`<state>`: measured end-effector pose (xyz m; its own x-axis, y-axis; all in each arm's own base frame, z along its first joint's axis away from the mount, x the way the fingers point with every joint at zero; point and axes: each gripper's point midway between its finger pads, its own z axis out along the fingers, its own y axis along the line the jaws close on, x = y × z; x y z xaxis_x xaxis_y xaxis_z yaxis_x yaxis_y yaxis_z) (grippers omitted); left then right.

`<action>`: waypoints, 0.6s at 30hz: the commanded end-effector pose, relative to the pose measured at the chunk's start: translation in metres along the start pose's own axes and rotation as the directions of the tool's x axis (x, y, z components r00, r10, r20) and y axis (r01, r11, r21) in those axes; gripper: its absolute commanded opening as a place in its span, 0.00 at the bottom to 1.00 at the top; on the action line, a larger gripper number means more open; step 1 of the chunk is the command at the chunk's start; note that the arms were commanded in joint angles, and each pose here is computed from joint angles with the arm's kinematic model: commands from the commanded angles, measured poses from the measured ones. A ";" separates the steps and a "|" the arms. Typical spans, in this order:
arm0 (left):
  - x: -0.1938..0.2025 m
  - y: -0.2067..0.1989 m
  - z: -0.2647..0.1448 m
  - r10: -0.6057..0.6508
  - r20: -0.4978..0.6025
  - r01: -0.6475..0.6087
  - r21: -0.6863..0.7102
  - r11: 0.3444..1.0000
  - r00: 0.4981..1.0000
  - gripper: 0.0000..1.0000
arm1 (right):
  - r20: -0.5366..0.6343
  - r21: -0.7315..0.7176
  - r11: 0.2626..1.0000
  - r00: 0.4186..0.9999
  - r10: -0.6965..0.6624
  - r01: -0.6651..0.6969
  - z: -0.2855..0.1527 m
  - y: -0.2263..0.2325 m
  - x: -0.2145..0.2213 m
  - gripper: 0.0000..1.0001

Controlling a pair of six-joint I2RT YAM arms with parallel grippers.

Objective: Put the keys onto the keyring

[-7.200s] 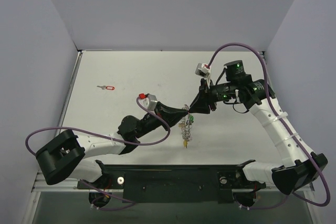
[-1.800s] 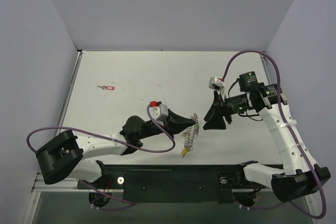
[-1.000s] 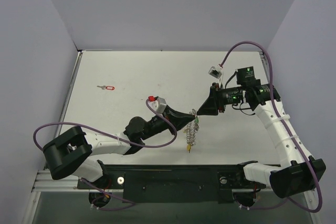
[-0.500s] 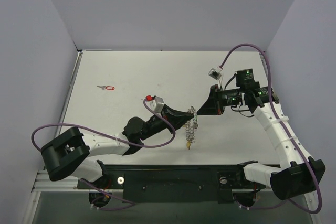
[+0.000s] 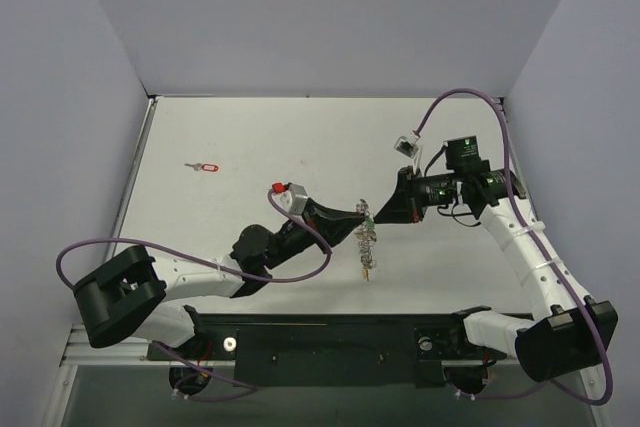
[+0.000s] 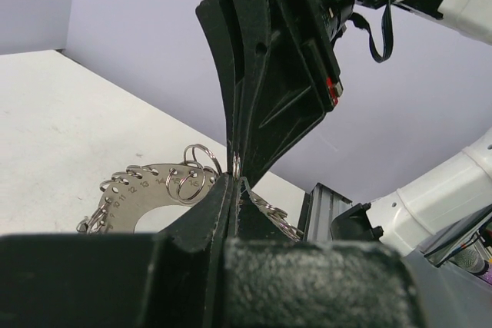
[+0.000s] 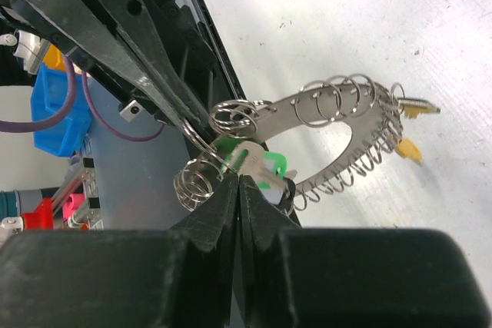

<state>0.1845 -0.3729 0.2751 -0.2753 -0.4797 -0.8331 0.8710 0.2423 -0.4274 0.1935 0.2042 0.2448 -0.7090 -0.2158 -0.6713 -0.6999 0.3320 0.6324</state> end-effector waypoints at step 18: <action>-0.085 -0.061 -0.002 0.004 0.296 -0.083 0.255 0.963 0.955 0.00 | -0.056 -0.077 0.973 0.973 -0.222 0.218 -0.019 0.030 0.002 0.40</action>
<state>0.1776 -0.3746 0.2741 -0.2865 -0.4558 -0.8427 0.8895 0.2001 -0.4107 0.1903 0.1933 0.2681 -0.5840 -0.2760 -0.7634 -0.8070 0.2986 0.5094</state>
